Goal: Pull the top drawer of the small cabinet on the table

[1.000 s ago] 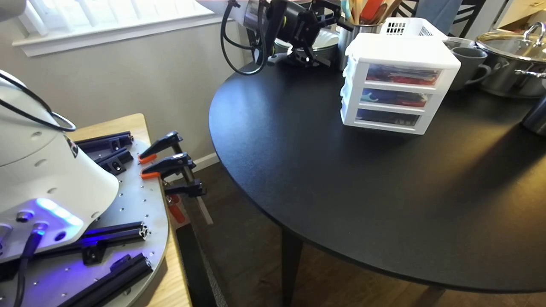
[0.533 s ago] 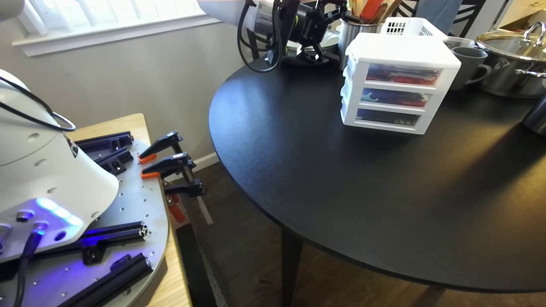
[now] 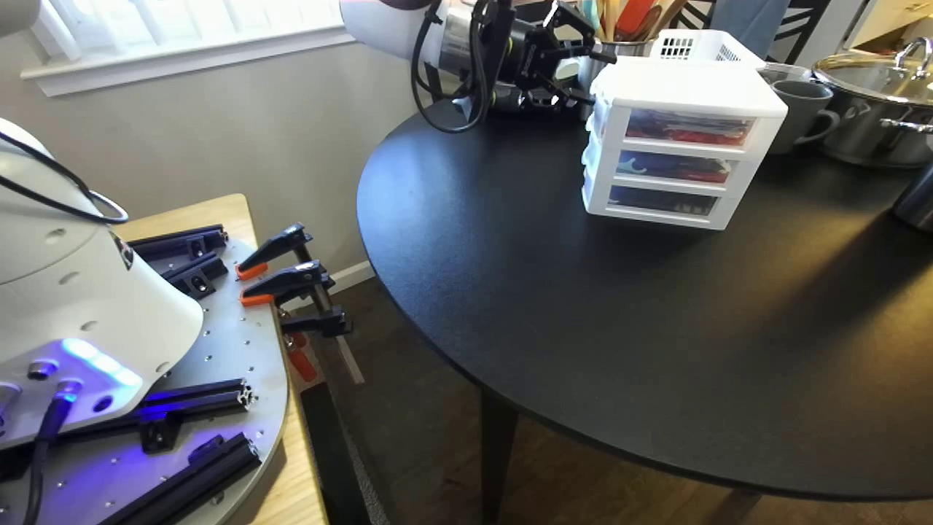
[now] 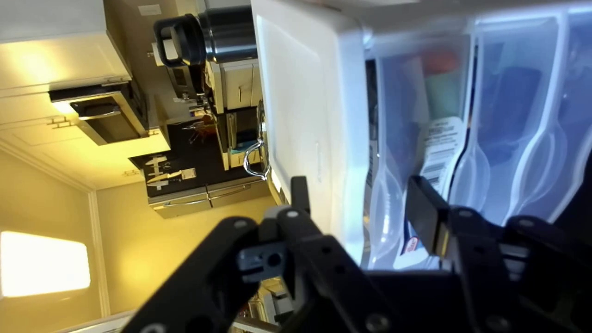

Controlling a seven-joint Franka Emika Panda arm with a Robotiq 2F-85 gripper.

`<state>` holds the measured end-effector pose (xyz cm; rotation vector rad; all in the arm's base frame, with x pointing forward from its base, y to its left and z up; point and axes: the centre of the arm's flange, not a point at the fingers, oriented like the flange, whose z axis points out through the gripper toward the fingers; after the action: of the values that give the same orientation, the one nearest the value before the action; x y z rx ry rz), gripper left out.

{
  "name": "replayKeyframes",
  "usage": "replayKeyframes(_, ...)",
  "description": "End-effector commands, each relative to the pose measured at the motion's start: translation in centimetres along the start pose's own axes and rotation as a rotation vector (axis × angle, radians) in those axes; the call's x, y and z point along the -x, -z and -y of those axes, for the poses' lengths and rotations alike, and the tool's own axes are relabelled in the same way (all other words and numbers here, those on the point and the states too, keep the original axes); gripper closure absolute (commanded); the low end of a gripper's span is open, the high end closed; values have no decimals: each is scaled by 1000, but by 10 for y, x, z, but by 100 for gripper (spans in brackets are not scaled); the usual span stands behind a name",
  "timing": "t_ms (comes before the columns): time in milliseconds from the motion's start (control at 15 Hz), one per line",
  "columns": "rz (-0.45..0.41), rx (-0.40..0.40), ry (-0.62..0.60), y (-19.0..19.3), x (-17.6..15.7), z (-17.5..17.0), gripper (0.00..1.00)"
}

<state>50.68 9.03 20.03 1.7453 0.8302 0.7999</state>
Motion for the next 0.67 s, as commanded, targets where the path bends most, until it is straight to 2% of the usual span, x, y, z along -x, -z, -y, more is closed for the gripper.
replayKeyframes(0, -15, 9, -9, -1, 3, -1, 72)
replayKeyframes(267, -12, 0, -4, 0, 4, 4, 97)
replayKeyframes(400, -16, -15, -2, 5, 3, 7, 100)
replayKeyframes(600, -24, -28, -6, 12, 1, 8, 97)
